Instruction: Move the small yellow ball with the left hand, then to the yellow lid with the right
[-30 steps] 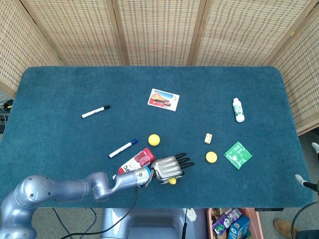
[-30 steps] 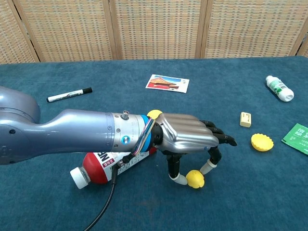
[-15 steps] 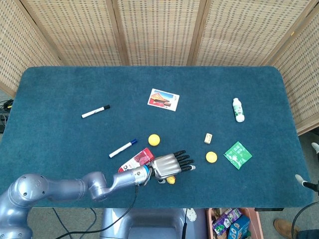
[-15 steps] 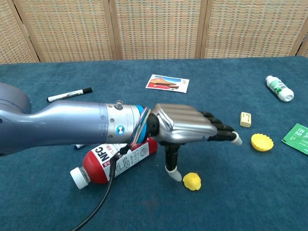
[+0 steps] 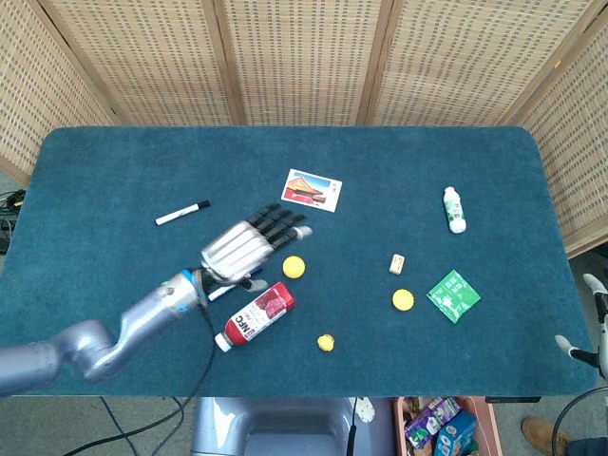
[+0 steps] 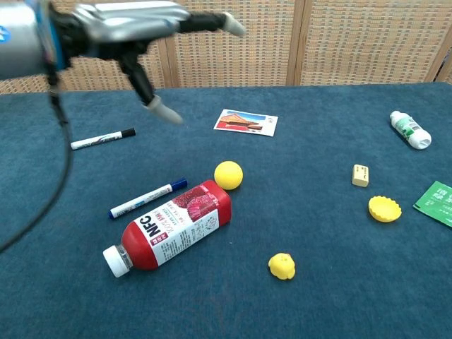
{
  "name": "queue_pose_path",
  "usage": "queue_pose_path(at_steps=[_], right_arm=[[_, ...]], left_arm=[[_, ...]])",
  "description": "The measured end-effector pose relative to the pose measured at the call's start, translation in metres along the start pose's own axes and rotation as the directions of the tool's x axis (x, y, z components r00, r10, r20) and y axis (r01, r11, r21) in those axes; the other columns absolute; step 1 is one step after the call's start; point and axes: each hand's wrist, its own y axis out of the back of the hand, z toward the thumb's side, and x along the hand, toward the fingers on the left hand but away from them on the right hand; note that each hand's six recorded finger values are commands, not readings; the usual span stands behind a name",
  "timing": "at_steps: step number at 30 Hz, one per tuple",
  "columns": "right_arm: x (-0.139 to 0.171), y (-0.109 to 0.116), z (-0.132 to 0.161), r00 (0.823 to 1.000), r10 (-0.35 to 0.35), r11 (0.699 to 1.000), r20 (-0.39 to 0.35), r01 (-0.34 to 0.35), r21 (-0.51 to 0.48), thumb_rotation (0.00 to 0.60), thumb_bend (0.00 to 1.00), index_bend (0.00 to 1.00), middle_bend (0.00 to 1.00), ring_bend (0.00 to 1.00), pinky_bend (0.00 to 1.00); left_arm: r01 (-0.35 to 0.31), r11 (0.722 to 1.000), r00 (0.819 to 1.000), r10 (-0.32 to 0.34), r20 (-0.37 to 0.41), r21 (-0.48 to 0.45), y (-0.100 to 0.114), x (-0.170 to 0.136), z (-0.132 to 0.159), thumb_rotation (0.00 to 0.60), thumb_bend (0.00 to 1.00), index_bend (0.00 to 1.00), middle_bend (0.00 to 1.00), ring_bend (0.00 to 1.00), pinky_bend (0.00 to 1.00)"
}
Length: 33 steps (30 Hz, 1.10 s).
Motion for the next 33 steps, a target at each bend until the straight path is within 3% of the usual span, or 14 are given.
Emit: queue_pose_path(at_steps=[3,6,9,12,13,15,17,21,22,25,28,31,33], right_arm=[[0.001,-0.005,0.008,0.999,0.022,1.0,-0.036,-0.022,0.011,0.6,0.0,0.0,0.0,0.0,0.0],[0.002,-0.011,0.021,0.994,0.05,0.999,-0.094,-0.048,0.023,0.6,0.0,0.0,0.0,0.0,0.0],[0.001,-0.016,0.038,0.982,0.076,0.997,-0.174,-0.07,0.04,0.6,0.0,0.0,0.0,0.0,0.0],[0.001,-0.021,0.062,0.953,0.106,0.994,-0.285,-0.092,0.062,0.6,0.0,0.0,0.0,0.0,0.0],[0.001,-0.023,0.073,0.935,0.121,0.992,-0.334,-0.104,0.069,0.6,0.0,0.0,0.0,0.0,0.0],[0.0,-0.024,0.09,0.902,0.141,0.99,-0.409,-0.12,0.076,0.6,0.0,0.0,0.0,0.0,0.0],[0.0,-0.026,0.111,0.853,0.162,0.987,-0.496,-0.135,0.088,0.6,0.0,0.0,0.0,0.0,0.0],[0.002,-0.031,0.149,0.74,0.197,0.98,-0.644,-0.15,0.128,0.6,0.0,0.01,0.0,0.0,0.0],[0.004,-0.033,0.163,0.694,0.207,0.978,-0.69,-0.152,0.14,0.6,0.0,0.03,0.0,0.0,0.0],[0.007,-0.038,0.195,0.584,0.228,0.973,-0.779,-0.164,0.162,0.6,0.0,0.13,0.0,0.0,0.0],[0.009,-0.043,0.225,0.498,0.244,0.968,-0.832,-0.18,0.176,0.6,0.0,0.19,0.0,0.0,0.0],[0.009,-0.052,0.252,0.439,0.271,0.959,-0.856,-0.195,0.204,0.6,0.02,0.26,0.0,0.0,0.0],[0.01,-0.06,0.267,0.417,0.295,0.952,-0.86,-0.199,0.231,0.6,0.04,0.31,0.0,0.0,0.0]], left_arm=[[-0.047,0.999,0.982,0.046,-0.186,-0.002,0.014,-0.048,-0.049,0.6,0.0,0.0,0.0,0.0,0.0],[-0.082,0.997,0.93,0.071,-0.359,-0.015,0.018,-0.102,-0.083,0.6,0.0,0.0,0.0,0.0,0.0],[-0.104,0.994,0.864,0.074,-0.497,-0.034,0.013,-0.152,-0.102,0.6,0.0,0.0,0.0,0.0,0.0],[-0.12,0.992,0.794,0.067,-0.605,-0.047,0.006,-0.197,-0.114,0.6,0.0,0.0,0.0,0.0,0.0],[-0.126,0.991,0.767,0.063,-0.638,-0.054,0.003,-0.213,-0.116,0.6,0.0,0.0,0.0,0.0,0.0],[-0.138,0.988,0.733,0.056,-0.678,-0.067,-0.001,-0.234,-0.119,0.6,0.0,0.0,0.0,0.0,0.0],[-0.148,0.986,0.702,0.047,-0.71,-0.081,-0.005,-0.256,-0.12,0.6,0.0,0.0,0.0,0.0,0.0],[-0.16,0.983,0.689,0.046,-0.724,-0.09,-0.005,-0.274,-0.119,0.6,0.0,0.0,0.0,0.0,0.0],[-0.165,0.982,0.682,0.044,-0.73,-0.094,-0.005,-0.279,-0.119,0.6,0.0,0.0,0.0,0.0,0.0],[-0.177,0.979,0.671,0.045,-0.74,-0.1,-0.004,-0.289,-0.119,0.6,0.0,0.0,0.0,0.0,0.0],[-0.185,0.978,0.673,0.055,-0.738,-0.096,-0.002,-0.291,-0.119,0.6,0.0,0.0,0.0,0.0,0.0],[-0.186,0.978,0.683,0.061,-0.728,-0.093,-0.001,-0.291,-0.115,0.6,0.0,0.0,0.0,0.0,0.0],[-0.189,0.978,0.685,0.063,-0.726,-0.093,0.0,-0.293,-0.114,0.6,0.0,0.0,0.0,0.0,0.0]])
